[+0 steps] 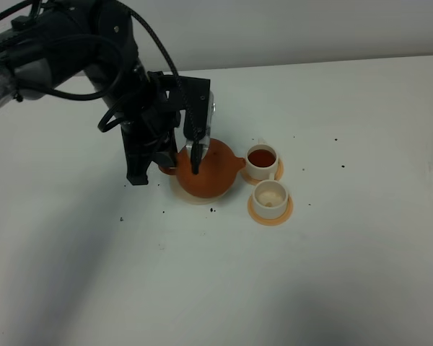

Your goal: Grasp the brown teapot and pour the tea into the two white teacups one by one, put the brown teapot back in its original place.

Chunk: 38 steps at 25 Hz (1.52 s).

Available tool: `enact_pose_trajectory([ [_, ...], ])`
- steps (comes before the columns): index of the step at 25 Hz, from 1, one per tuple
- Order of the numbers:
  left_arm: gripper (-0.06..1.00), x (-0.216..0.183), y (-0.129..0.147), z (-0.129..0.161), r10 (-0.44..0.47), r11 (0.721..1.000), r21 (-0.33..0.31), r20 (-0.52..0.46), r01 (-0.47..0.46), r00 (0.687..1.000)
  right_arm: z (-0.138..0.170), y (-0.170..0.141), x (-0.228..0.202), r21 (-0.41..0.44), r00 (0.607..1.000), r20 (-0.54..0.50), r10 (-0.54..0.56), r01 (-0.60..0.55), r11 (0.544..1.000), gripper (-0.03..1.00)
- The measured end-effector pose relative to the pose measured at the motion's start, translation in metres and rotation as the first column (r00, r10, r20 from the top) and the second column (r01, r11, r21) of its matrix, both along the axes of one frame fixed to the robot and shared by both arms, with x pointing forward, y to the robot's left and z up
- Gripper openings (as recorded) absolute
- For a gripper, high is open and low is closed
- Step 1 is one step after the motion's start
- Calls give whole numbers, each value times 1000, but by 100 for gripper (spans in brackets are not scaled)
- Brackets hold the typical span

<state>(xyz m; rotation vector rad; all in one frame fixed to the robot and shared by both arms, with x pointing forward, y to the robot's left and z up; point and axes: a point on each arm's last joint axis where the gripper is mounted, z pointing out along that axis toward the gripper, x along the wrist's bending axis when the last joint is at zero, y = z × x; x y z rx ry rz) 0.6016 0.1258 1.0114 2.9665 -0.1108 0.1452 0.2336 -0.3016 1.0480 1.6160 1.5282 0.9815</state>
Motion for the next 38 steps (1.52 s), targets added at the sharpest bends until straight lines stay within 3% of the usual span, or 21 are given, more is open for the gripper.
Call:
enact_pose_trajectory([
  [6, 12, -13, 12, -7, -48, 999, -14, 85, 49, 995, 0, 0, 0, 0, 1000, 0, 0, 0, 1000, 24],
  [18, 12, 1, 4, -38, -55, 997, -35, 206, 63, 977, 0, 0, 0, 0, 1000, 0, 0, 0, 1000, 24],
  [31, 12, -1, -21, -59, -170, 985, 39, 249, 166, 953, 0, 1, 0, 6, 1000, 0, 4, -4, 1000, 24],
  [38, 12, 1, -22, -58, -173, 982, 127, 301, 140, 938, 0, 1, 0, 7, 1000, 0, 5, -5, 1000, 24],
])
